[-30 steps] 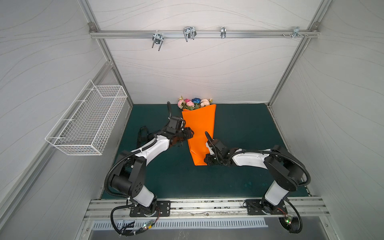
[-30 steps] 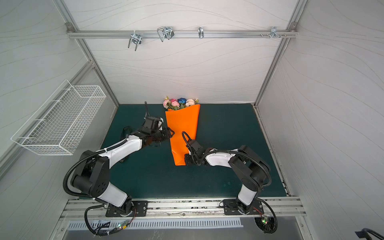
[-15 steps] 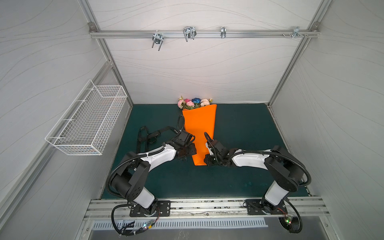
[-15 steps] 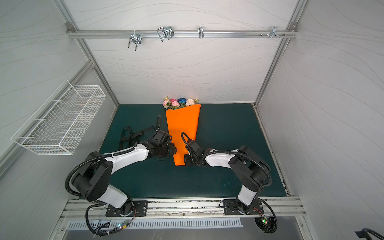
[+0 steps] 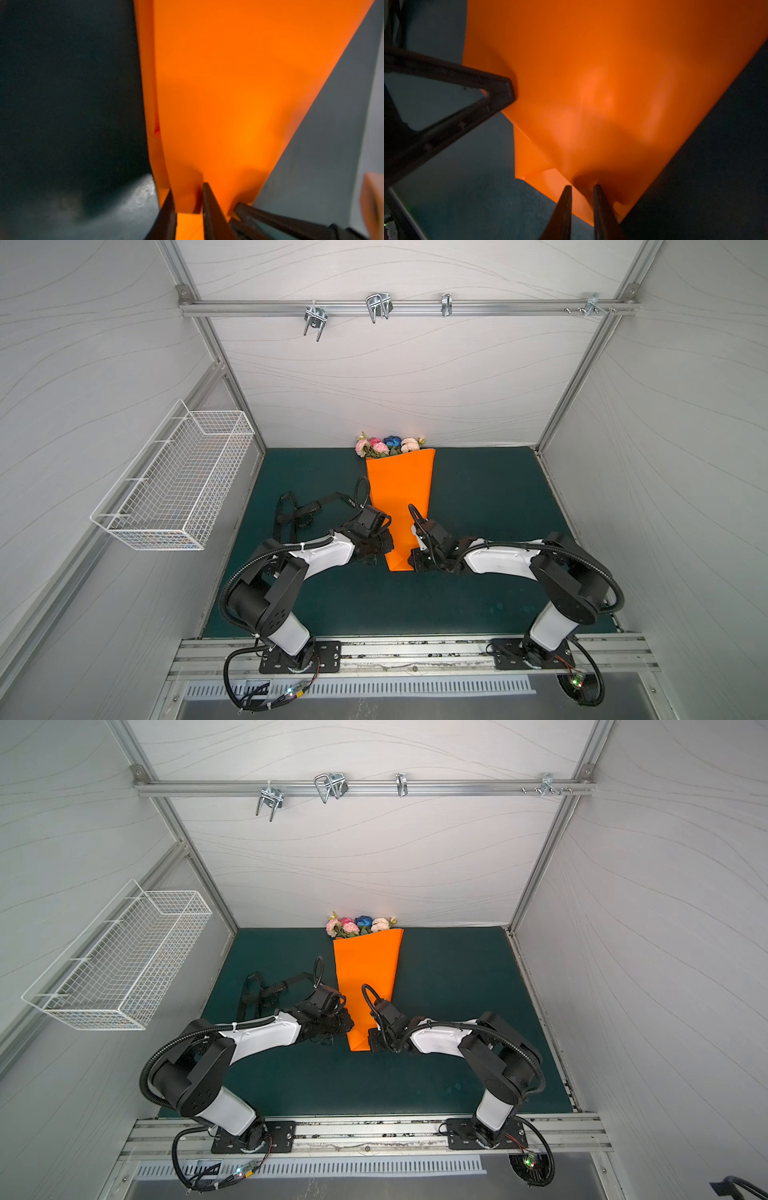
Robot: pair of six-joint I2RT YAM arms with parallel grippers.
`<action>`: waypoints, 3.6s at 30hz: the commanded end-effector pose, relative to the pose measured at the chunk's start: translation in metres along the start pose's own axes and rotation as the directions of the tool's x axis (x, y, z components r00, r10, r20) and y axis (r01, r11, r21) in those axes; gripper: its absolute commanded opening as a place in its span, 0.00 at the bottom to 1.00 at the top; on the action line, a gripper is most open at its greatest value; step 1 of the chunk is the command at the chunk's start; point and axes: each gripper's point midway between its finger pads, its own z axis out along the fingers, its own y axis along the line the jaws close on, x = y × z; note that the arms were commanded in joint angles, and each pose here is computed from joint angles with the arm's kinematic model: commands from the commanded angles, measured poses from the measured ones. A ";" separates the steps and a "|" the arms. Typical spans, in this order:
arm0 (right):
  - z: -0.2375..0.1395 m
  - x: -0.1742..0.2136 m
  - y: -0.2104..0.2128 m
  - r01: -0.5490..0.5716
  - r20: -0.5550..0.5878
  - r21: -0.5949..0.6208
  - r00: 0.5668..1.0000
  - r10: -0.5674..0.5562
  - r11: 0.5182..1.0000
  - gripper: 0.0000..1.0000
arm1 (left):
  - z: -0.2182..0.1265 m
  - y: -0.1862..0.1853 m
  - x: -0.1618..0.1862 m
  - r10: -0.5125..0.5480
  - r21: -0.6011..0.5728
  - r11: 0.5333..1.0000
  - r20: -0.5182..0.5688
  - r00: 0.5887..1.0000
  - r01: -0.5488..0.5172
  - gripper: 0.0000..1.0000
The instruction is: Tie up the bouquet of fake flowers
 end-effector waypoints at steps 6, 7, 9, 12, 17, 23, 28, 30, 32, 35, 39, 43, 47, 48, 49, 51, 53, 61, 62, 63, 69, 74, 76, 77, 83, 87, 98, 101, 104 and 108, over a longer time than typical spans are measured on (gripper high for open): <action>-0.033 -0.028 0.002 -0.008 0.073 0.006 0.997 0.007 1.000 0.27 | 0.012 -0.013 -0.001 0.038 0.053 0.998 -0.014 0.999 -0.037 0.00; -0.038 -0.035 0.001 -0.019 0.088 -0.005 0.996 0.020 1.000 0.28 | 0.013 -0.013 0.000 0.047 0.058 0.997 -0.018 0.999 -0.046 0.00; -0.049 -0.055 -0.001 -0.055 0.123 -0.047 0.991 0.060 0.997 0.30 | 0.014 -0.014 0.002 0.056 0.064 0.996 -0.025 0.998 -0.055 0.00; -0.053 -0.079 -0.001 -0.085 0.137 -0.106 0.986 0.099 0.991 0.30 | 0.016 -0.013 0.004 0.066 0.065 0.996 -0.034 0.997 -0.064 0.00; -0.033 -0.104 -0.005 -0.130 0.114 -0.182 0.982 0.153 0.975 0.29 | 0.021 -0.010 0.005 0.081 0.055 0.995 -0.046 0.996 -0.078 0.00; 0.000 -0.128 -0.036 -0.234 0.070 -0.220 0.964 0.255 0.947 0.27 | 0.027 -0.004 0.008 0.082 0.024 0.997 -0.070 0.994 -0.080 0.00; 0.022 -0.144 -0.068 -0.297 0.057 -0.224 0.947 0.317 0.928 0.27 | 0.032 -0.001 0.010 0.069 0.012 0.998 -0.087 0.994 -0.069 0.00; 0.029 -0.151 -0.078 -0.320 0.047 -0.246 0.939 0.341 0.915 0.27 | 0.034 0.002 0.011 0.065 0.003 0.998 -0.091 0.994 -0.065 0.00; 0.035 -0.158 -0.086 -0.341 0.041 -0.263 0.931 0.364 0.902 0.26 | 0.035 0.006 0.013 0.061 -0.010 0.998 -0.097 0.993 -0.062 0.00; 0.037 -0.170 -0.098 -0.371 0.040 -0.303 0.915 0.400 0.878 0.26 | 0.036 0.011 0.012 0.049 -0.022 0.998 -0.104 0.993 -0.051 0.00; 0.040 -0.187 -0.115 -0.409 0.044 -0.341 0.893 0.449 0.846 0.27 | 0.038 0.016 0.012 0.038 -0.030 0.999 -0.111 0.993 -0.041 0.00; 0.044 -0.199 -0.131 -0.436 0.060 -0.340 0.874 0.482 0.833 0.26 | 0.039 0.017 0.013 0.035 -0.030 0.999 -0.116 0.993 -0.039 0.00; 0.040 -0.210 -0.138 -0.436 0.087 -0.344 0.867 0.490 0.832 0.27 | 0.038 0.010 0.011 0.043 -0.004 0.999 -0.118 0.992 -0.043 0.00; 0.036 -0.213 -0.136 -0.425 0.096 -0.350 0.870 0.483 0.835 0.29 | 0.037 0.006 0.009 0.046 0.006 0.999 -0.113 0.993 -0.046 0.00; 0.033 -0.215 -0.135 -0.416 0.104 -0.351 0.873 0.476 0.839 0.29 | 0.036 0.002 0.007 0.051 0.018 0.999 -0.109 0.993 -0.050 0.00; 0.024 -0.222 -0.130 -0.384 0.125 -0.352 0.885 0.449 0.854 0.30 | 0.032 -0.008 0.001 0.069 0.045 0.997 -0.093 0.993 -0.065 0.00; 0.013 -0.227 -0.126 -0.349 0.154 -0.345 0.895 0.419 0.871 0.30 | 0.028 -0.014 -0.005 0.086 0.059 0.995 -0.077 0.993 -0.082 0.00; -0.029 -0.239 -0.110 -0.188 0.295 -0.256 0.919 0.262 0.948 0.33 | 0.032 -0.021 -0.010 0.118 0.062 0.992 -0.084 0.989 -0.113 0.00; -0.031 -0.239 -0.108 -0.173 0.305 -0.236 0.921 0.241 0.956 0.34 | 0.033 -0.019 -0.009 0.112 0.058 0.993 -0.089 0.990 -0.107 0.00; -0.031 -0.239 -0.107 -0.164 0.307 -0.224 0.924 0.229 0.961 0.34 | 0.034 -0.018 -0.008 0.112 0.055 0.993 -0.092 0.989 -0.107 0.00; -0.008 -0.242 -0.113 -0.193 0.277 -0.193 0.930 0.242 0.962 0.35 | 0.038 -0.011 -0.006 0.092 0.035 0.995 -0.107 0.990 -0.089 0.00; 0.021 -0.244 -0.133 -0.236 0.247 -0.135 0.932 0.264 0.962 0.34 | 0.042 -0.005 -0.005 0.067 0.023 0.998 -0.120 0.991 -0.065 0.00; 0.028 -0.247 -0.142 -0.250 0.243 -0.120 0.931 0.273 0.961 0.35 | 0.042 -0.002 -0.005 0.059 0.017 0.998 -0.122 0.991 -0.057 0.00; 0.032 -0.248 -0.147 -0.258 0.242 -0.112 0.929 0.278 0.960 0.35 | 0.043 -0.001 -0.004 0.058 0.015 0.998 -0.125 0.991 -0.056 0.00; 0.041 -0.260 -0.176 -0.315 0.232 -0.120 0.913 0.335 0.941 0.35 | 0.047 0.005 0.002 0.038 0.008 0.999 -0.144 0.989 -0.038 0.00; 0.048 -0.268 -0.195 -0.367 0.206 -0.153 0.896 0.393 0.918 0.35 | 0.049 0.011 0.009 0.018 0.002 1.000 -0.155 0.988 -0.018 0.00; 0.026 -0.322 -0.236 -0.432 0.199 -0.324 0.839 0.507 0.842 0.35 | 0.048 0.017 0.012 -0.013 -0.014 1.000 -0.153 0.988 0.011 0.00; -0.010 -0.344 -0.236 -0.398 0.252 -0.344 0.834 0.492 0.851 0.39 | 0.048 0.019 0.013 -0.020 -0.022 1.000 -0.150 0.988 0.017 0.00; -0.047 -0.352 -0.232 -0.369 0.304 -0.325 0.831 0.466 0.871 0.47 | 0.048 0.019 0.012 -0.026 -0.025 0.999 -0.147 0.989 0.023 0.00; -0.076 -0.323 -0.217 -0.378 0.300 -0.290 0.837 0.458 0.879 0.51 | 0.047 0.020 0.012 -0.029 -0.025 0.999 -0.144 0.989 0.026 0.00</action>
